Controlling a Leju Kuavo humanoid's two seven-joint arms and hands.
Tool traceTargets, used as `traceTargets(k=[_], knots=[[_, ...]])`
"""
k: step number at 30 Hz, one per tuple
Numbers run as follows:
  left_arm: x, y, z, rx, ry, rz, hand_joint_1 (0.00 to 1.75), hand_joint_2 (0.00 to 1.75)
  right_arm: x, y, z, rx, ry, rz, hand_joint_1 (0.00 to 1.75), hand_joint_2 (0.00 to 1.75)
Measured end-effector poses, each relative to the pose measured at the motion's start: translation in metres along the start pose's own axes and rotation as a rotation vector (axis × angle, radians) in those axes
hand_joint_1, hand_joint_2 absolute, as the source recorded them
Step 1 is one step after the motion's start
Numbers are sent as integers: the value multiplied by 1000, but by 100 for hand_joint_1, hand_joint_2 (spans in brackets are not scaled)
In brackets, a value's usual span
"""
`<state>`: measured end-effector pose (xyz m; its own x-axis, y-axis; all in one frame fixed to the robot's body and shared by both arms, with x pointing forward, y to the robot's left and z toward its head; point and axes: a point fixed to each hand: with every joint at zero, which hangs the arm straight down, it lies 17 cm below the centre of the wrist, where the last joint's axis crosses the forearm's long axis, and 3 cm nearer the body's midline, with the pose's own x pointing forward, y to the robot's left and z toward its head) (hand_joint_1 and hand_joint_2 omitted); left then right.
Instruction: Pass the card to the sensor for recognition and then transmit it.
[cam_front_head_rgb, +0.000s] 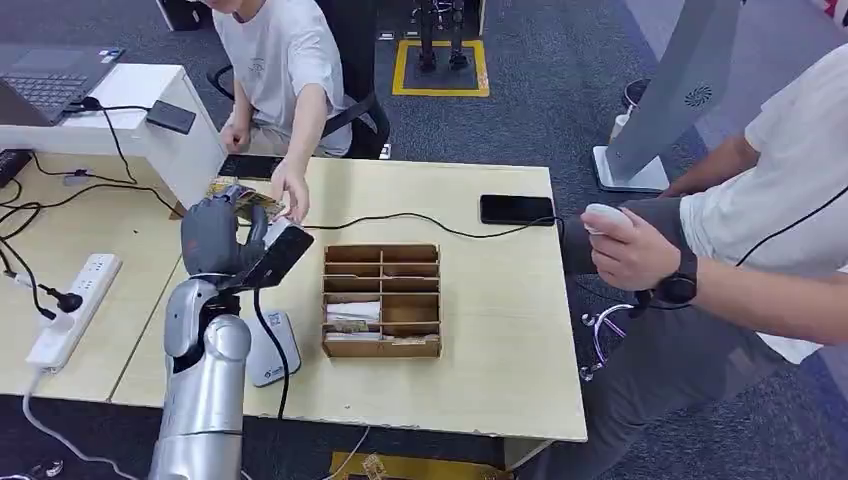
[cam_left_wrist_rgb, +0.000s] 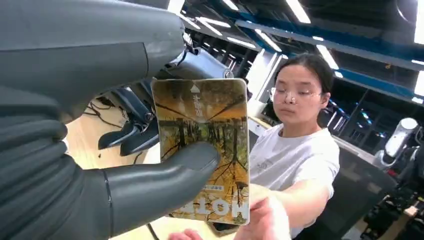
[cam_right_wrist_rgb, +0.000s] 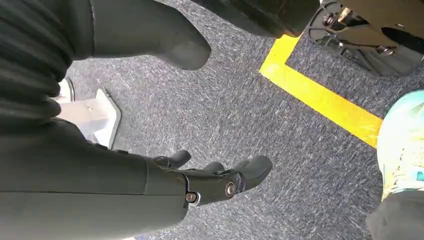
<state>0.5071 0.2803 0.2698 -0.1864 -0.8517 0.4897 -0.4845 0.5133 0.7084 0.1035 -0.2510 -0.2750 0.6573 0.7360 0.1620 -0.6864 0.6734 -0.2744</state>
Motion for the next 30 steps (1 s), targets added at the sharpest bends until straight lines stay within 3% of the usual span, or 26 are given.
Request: traceTargets(k=[6,7,20,28,30], knots=[[0,3,-7,9,-5,-13,175,175,1,-1,0,-2,-1,-3,0,175],[-1,2,-7,7,-5,-15,0,175,1,-1,0,-2,-1,-3,0,175],[-14,-7,-4,-38,72,-10,0,175,-7,-3,0,-11,16,-39,0,175],[3,-11,6,-94,93,223,0,175,-24,-5,0,-14,34,-53,0,175],[16,-18,21,-147,48,307,0,175,-30,-8,-1,-19,41,-57,0,175]])
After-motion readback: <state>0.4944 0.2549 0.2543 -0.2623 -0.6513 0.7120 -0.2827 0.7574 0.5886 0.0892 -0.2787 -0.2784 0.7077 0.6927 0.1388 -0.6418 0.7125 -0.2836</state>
